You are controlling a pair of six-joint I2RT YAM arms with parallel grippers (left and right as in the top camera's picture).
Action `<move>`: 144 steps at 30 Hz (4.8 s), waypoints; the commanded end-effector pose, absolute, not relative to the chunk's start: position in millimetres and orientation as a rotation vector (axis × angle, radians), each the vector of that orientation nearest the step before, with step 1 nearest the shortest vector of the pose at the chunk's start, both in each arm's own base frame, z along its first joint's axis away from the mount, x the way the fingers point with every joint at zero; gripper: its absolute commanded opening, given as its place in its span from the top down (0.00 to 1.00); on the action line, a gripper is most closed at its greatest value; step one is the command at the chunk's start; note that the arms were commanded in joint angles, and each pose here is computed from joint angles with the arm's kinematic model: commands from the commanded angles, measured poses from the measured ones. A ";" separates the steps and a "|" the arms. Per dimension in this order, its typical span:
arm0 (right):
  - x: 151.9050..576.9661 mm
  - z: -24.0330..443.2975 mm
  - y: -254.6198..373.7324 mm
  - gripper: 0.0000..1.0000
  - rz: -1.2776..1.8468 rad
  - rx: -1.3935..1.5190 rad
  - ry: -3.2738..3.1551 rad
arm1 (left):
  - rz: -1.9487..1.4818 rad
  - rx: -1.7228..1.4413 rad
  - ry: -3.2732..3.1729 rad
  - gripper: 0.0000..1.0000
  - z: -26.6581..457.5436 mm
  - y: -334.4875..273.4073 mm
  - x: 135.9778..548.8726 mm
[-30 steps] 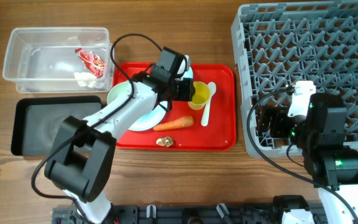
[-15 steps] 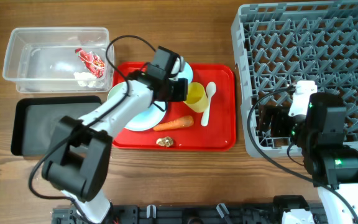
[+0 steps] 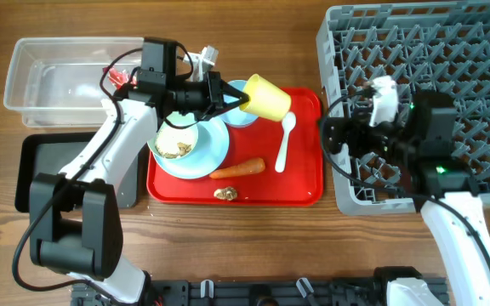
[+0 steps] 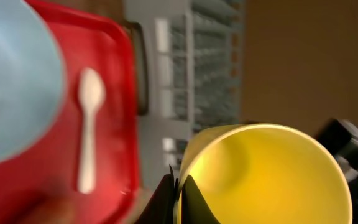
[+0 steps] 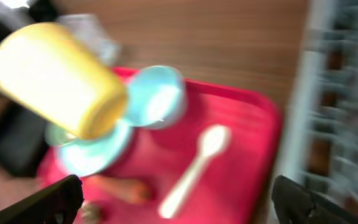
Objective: Sort waste into correct bins and load items into the dishwasher rack
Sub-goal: 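Lift the yellow cup and hand it to the right gripper, then carry the yellow cup with the right gripper into the dish rack, then move the right gripper back to the white spoon on the tray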
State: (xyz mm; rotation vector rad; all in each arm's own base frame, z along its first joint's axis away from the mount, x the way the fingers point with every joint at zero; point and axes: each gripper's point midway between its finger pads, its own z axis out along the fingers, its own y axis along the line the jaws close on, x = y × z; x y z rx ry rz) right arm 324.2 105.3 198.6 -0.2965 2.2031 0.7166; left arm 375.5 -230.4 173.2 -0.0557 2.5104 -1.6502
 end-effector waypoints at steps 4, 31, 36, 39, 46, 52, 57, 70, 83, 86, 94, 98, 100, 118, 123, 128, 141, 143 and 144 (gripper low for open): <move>300.9 238.9 159.5 0.00 1.186 -0.620 1.944 | -1.925 0.029 2.456 0.96 210.1 -246.0 352.6; 304.4 245.3 163.9 0.16 1.238 -0.645 1.891 | -1.995 0.084 2.474 0.96 224.5 -294.9 336.2; 304.5 245.5 163.9 0.28 1.237 -0.646 1.890 | -1.997 0.075 2.478 0.96 224.3 -294.8 336.1; 304.9 245.9 163.9 0.31 1.234 -0.648 1.887 | -2.003 0.057 2.486 0.96 224.5 -294.9 336.2; 309.0 244.2 161.8 0.38 1.204 -0.635 1.896 | -2.003 0.057 2.486 0.93 224.3 -294.9 336.2; 322.6 234.1 152.7 0.43 1.120 -0.529 1.972 | -1.908 0.084 2.460 0.60 217.8 -293.6 344.8; 334.5 220.0 140.0 0.45 1.006 -0.432 2.051 | -1.621 -0.032 2.516 0.51 185.3 -277.5 366.9; 324.9 221.7 44.7 0.48 0.456 0.036 2.339 | -0.784 -0.287 2.710 0.44 131.7 -144.5 376.6; 296.0 235.6 -100.5 0.47 0.051 0.634 2.424 | -0.452 -0.387 2.555 0.43 188.4 -79.0 363.7; 282.0 217.3 -142.2 0.47 -0.066 0.823 2.446 | -0.448 -0.391 2.570 0.43 185.5 -78.7 361.6; 261.8 177.7 -196.8 0.46 -0.135 1.127 2.473 | -0.445 -0.394 2.581 0.43 183.9 -78.5 359.6; 265.4 167.0 -200.3 0.45 -0.120 1.148 2.491 | -0.445 -0.395 2.581 0.43 183.8 -78.4 359.4; 267.7 162.8 -199.6 0.43 -0.102 1.148 2.501 | -0.446 -0.393 2.581 0.43 183.9 -78.9 359.4; 287.3 154.5 -187.2 0.08 0.069 1.103 2.503 | -0.443 -0.395 2.592 0.43 182.4 -78.8 357.2; 298.7 158.6 -174.4 0.08 0.198 1.059 2.481 | -0.442 -0.396 2.593 0.41 182.3 -78.8 357.0; 322.4 174.1 -138.0 0.12 0.471 0.804 2.455 | -0.440 -0.397 2.599 0.39 181.5 -78.6 355.6; 361.6 188.9 30.1 0.12 0.680 0.062 2.541 | -0.437 -0.401 2.610 0.34 180.0 -78.1 353.3; 365.2 188.4 53.0 0.12 0.652 -0.009 2.547 | -0.437 -0.400 2.611 0.34 180.0 -78.3 353.2; 366.4 187.5 66.3 0.12 0.623 -0.050 2.552 | -0.437 -0.401 2.611 0.33 179.9 -78.1 353.2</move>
